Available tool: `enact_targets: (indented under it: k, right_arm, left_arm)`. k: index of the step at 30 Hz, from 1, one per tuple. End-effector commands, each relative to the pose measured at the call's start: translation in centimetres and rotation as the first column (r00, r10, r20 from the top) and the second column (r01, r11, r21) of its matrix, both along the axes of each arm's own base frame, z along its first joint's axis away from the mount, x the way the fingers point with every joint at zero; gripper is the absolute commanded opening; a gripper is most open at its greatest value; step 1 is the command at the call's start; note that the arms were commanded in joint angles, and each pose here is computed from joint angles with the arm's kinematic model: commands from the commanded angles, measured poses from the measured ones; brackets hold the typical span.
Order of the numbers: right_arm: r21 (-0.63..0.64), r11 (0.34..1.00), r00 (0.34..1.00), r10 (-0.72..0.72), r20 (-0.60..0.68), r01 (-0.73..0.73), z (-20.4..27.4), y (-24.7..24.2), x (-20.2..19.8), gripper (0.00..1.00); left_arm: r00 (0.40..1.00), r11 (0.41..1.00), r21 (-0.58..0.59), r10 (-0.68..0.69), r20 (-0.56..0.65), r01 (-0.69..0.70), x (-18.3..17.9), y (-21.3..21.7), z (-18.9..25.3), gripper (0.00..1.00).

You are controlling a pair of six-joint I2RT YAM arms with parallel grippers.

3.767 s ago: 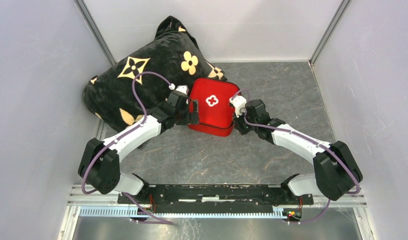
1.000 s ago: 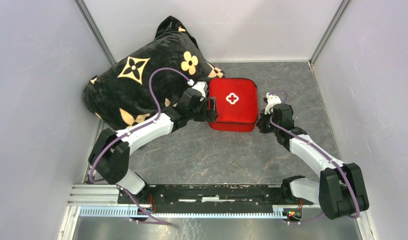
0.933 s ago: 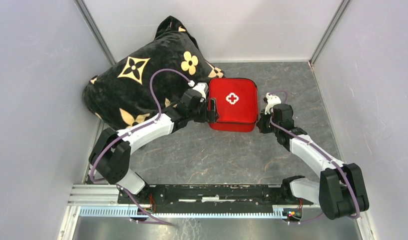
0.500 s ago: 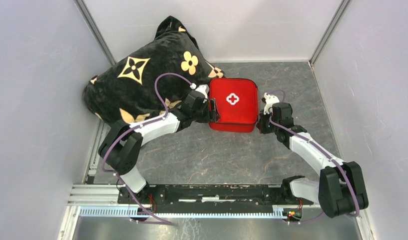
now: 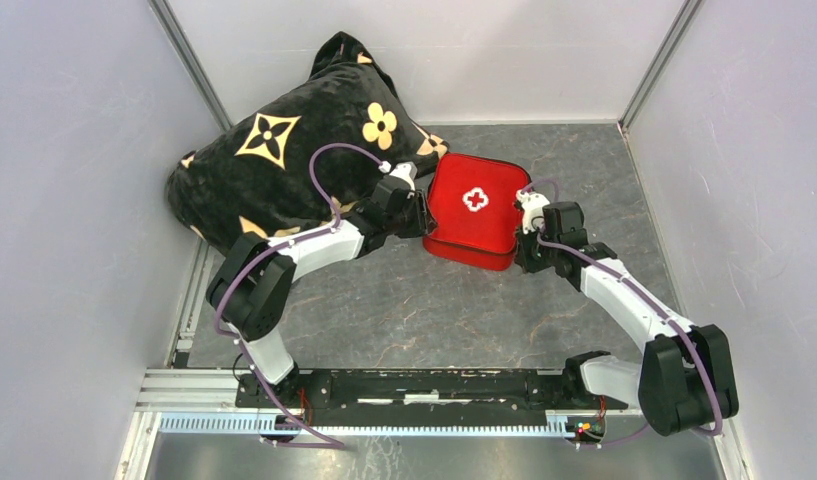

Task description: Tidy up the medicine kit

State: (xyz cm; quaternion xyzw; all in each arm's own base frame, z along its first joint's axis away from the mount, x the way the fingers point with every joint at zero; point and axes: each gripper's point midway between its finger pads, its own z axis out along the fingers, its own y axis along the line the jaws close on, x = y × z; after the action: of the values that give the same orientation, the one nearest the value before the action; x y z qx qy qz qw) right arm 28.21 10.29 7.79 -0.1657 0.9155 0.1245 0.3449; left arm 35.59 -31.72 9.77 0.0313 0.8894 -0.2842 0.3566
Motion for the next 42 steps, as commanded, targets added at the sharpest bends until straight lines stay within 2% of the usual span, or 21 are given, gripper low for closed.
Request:
enact_targets:
  k: [1,12,21,23,26,28,30,37,42]
  right_arm:
    - [0.094,0.969,0.973,0.231,-0.018,-0.228,1.3,4.6,-2.4,0.00]
    - [0.075,0.901,0.904,0.426,0.031,-0.428,2.4,8.0,-4.4,0.00]
    - [0.142,0.890,0.901,0.425,0.085,-0.433,2.8,10.6,-4.2,0.00]
    - [0.120,0.909,0.916,0.391,0.091,-0.400,2.8,10.3,-3.7,0.00]
    - [-0.001,0.964,0.961,0.265,0.078,-0.266,2.4,7.7,-1.9,0.00]
    - [-0.077,0.978,0.977,0.200,0.070,-0.195,2.2,6.1,-1.0,0.00]
    - [-0.091,0.986,0.986,0.148,0.071,-0.141,2.3,5.7,-0.2,0.00]
    - [-0.183,0.969,0.974,0.190,0.122,-0.166,4.7,6.7,4.4,0.00]
    - [-0.206,0.945,0.955,0.278,0.102,-0.253,4.8,7.8,5.2,0.00]
  left_arm:
    - [0.999,0.998,-0.049,-0.038,0.009,0.038,0.0,-1.7,0.8,0.34]
    - [1.000,0.999,-0.040,-0.016,0.016,0.017,0.1,-1.3,1.2,0.30]
    - [0.999,0.998,-0.047,-0.036,0.013,0.036,-0.5,-1.8,1.2,0.26]
    - [0.999,0.998,-0.048,-0.034,0.013,0.034,-0.6,-1.7,1.2,0.24]
    - [1.000,0.999,-0.030,-0.011,0.006,0.011,-0.8,-1.0,1.1,0.21]
    - [1.000,1.000,-0.020,0.009,0.003,-0.009,-1.2,-0.3,1.0,0.18]
    - [1.000,1.000,-0.013,0.022,-0.002,-0.022,-1.7,0.3,0.9,0.15]
    - [0.998,0.998,-0.008,0.066,-0.004,-0.066,-3.8,2.8,1.5,0.03]
    - [0.994,0.993,0.024,0.113,-0.001,-0.113,-4.9,4.9,1.6,0.04]
